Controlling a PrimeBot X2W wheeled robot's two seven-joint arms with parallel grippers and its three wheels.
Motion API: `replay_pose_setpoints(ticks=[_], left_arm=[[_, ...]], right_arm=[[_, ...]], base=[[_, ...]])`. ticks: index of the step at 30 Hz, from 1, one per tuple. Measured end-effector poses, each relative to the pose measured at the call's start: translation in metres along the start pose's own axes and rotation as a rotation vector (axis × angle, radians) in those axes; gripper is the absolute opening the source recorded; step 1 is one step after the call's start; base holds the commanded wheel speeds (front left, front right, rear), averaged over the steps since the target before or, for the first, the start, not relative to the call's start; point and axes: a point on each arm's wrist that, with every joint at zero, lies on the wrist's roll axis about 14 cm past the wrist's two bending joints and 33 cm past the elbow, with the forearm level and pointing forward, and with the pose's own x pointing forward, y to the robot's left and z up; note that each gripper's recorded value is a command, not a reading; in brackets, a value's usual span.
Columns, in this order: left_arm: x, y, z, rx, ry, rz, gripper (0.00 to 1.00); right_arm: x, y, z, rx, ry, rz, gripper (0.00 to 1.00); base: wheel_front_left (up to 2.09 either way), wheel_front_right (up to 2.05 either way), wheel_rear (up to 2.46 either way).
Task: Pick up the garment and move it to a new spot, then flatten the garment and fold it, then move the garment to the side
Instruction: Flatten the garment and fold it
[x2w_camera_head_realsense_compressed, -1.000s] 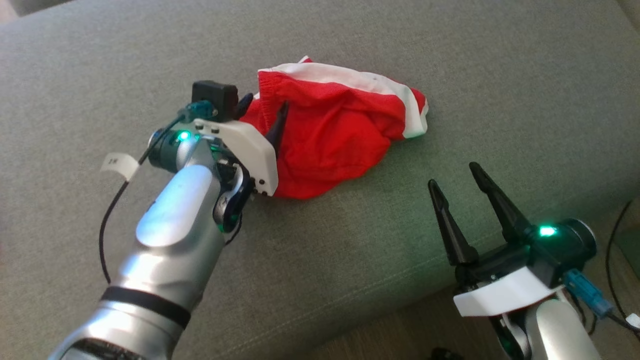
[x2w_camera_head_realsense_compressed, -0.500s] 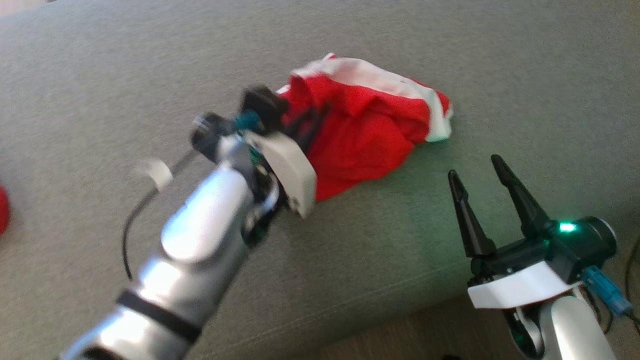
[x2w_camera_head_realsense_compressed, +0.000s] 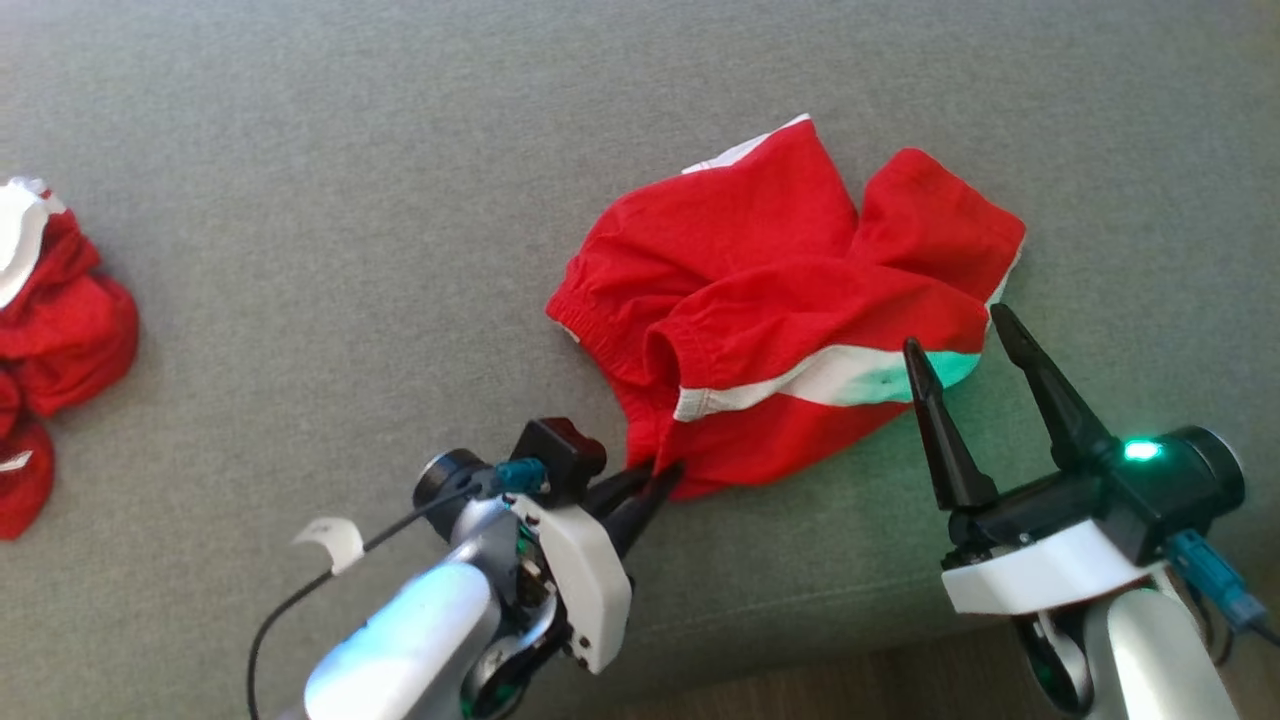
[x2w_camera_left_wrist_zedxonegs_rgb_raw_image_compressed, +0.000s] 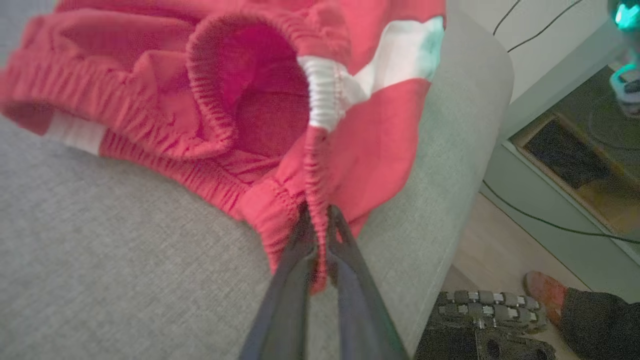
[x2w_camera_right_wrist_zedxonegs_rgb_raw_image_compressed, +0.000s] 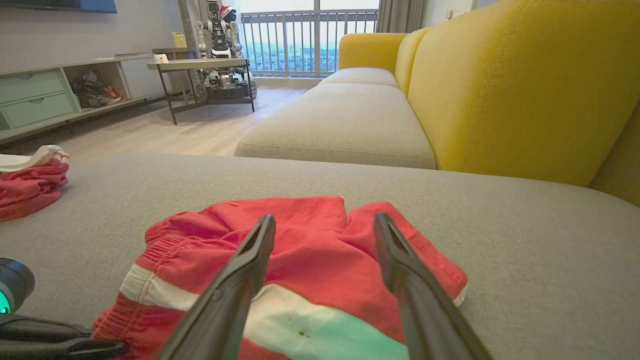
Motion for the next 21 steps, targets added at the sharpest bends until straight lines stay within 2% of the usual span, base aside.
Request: replay_pose_setpoints(ticks=[10, 19, 21], left_arm=[[0.0, -0.012, 0.03, 0.018, -0.103, -0.013, 1.0], [0.007, -0.016, 0.029, 0.032, -0.082, -0.032, 1.0], [0.008, -0.015, 0.027, 0.029, -0.073, -0.031, 0.77]], right_arm=[[-0.004, -0.004, 0.007, -0.013, -0.016, -0.01, 1.0], [-0.009, -0.012, 0.007, -0.021, -0.01, -0.036, 1.0], [-0.01, -0.014, 0.006, -0.024, -0.008, -0.044, 1.0]], base=[[0.0, 0.0, 0.0], [0.0, 0.0, 0.0], [0.0, 0.0, 0.0]])
